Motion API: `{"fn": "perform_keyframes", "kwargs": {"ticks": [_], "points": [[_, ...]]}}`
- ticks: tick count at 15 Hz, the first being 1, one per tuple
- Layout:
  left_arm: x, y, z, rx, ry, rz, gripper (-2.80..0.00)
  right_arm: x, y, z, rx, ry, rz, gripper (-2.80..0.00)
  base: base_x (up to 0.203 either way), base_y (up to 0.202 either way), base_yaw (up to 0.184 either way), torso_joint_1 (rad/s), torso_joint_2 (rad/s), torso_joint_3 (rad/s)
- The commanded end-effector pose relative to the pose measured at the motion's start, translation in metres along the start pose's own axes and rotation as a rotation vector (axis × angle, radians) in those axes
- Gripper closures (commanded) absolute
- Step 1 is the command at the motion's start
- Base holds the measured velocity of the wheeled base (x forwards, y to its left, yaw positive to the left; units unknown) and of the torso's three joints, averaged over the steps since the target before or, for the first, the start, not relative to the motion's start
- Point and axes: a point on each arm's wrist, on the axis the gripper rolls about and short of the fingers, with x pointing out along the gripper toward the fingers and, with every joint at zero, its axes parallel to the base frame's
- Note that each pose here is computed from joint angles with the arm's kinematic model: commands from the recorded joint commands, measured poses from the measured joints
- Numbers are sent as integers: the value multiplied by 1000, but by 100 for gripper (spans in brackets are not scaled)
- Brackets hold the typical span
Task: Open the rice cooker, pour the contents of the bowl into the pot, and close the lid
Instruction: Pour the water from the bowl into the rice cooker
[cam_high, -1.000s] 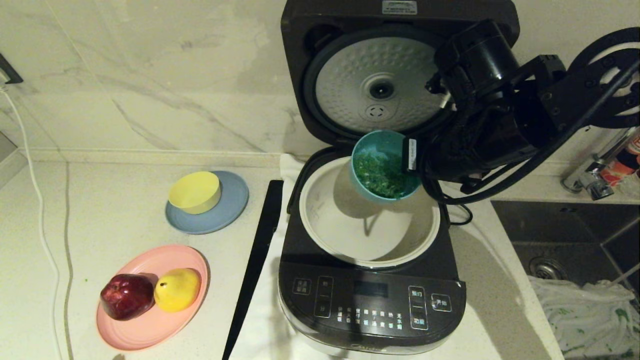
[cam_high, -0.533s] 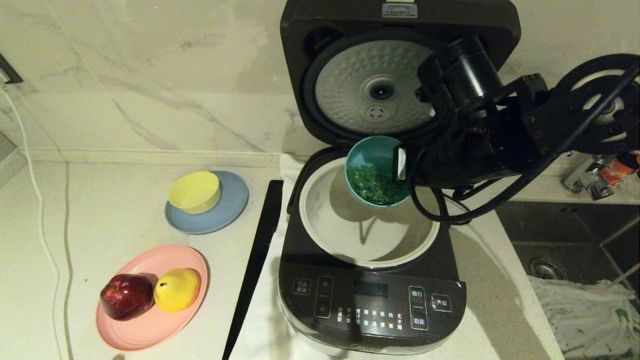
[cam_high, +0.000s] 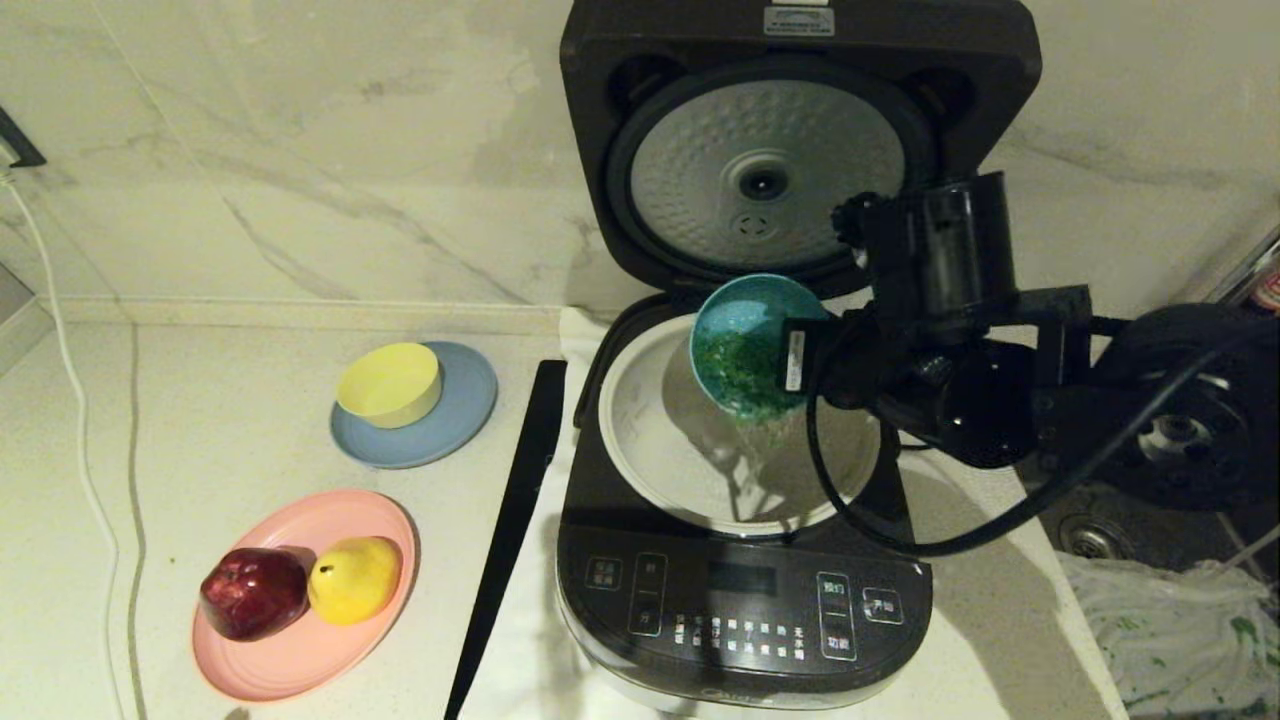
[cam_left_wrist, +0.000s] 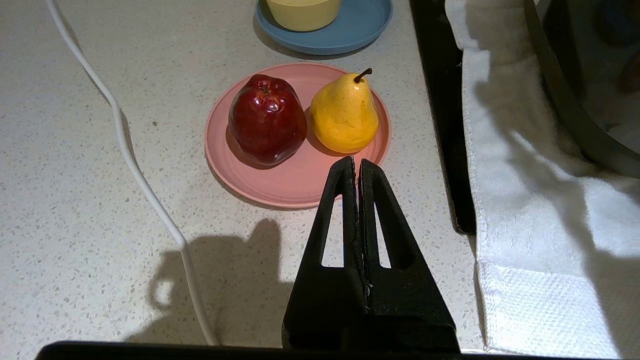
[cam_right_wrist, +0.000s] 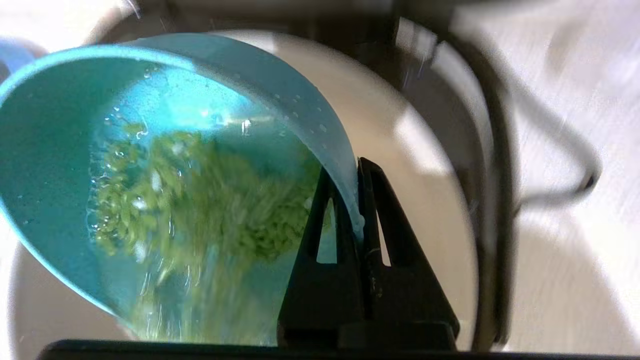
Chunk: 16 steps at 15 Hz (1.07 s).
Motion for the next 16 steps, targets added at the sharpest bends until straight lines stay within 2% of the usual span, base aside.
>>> {"fn": "perform_keyframes", "kwargs": {"ticks": [1, 3, 4, 6, 16], "points": [[0, 0, 0, 1, 0, -1, 0, -10, -3, 5, -5, -192, 34, 0, 0, 0, 0, 0, 0, 0], [0, 0, 0, 1, 0, 1, 0, -13, -2, -2, -56, -270, 26, 0, 0, 0, 0, 0, 0, 0], [0, 0, 0, 0, 0, 1, 0, -13, 1, -7, -70, -275, 30, 0, 0, 0, 0, 0, 0, 0], [0, 0, 0, 1, 0, 1, 0, -15, 3, -16, -79, -274, 43, 0, 0, 0, 0, 0, 0, 0], [0, 0, 0, 0, 0, 0, 0, -8, 7, -43, -86, -405, 55, 0, 0, 0, 0, 0, 0, 0]]}}
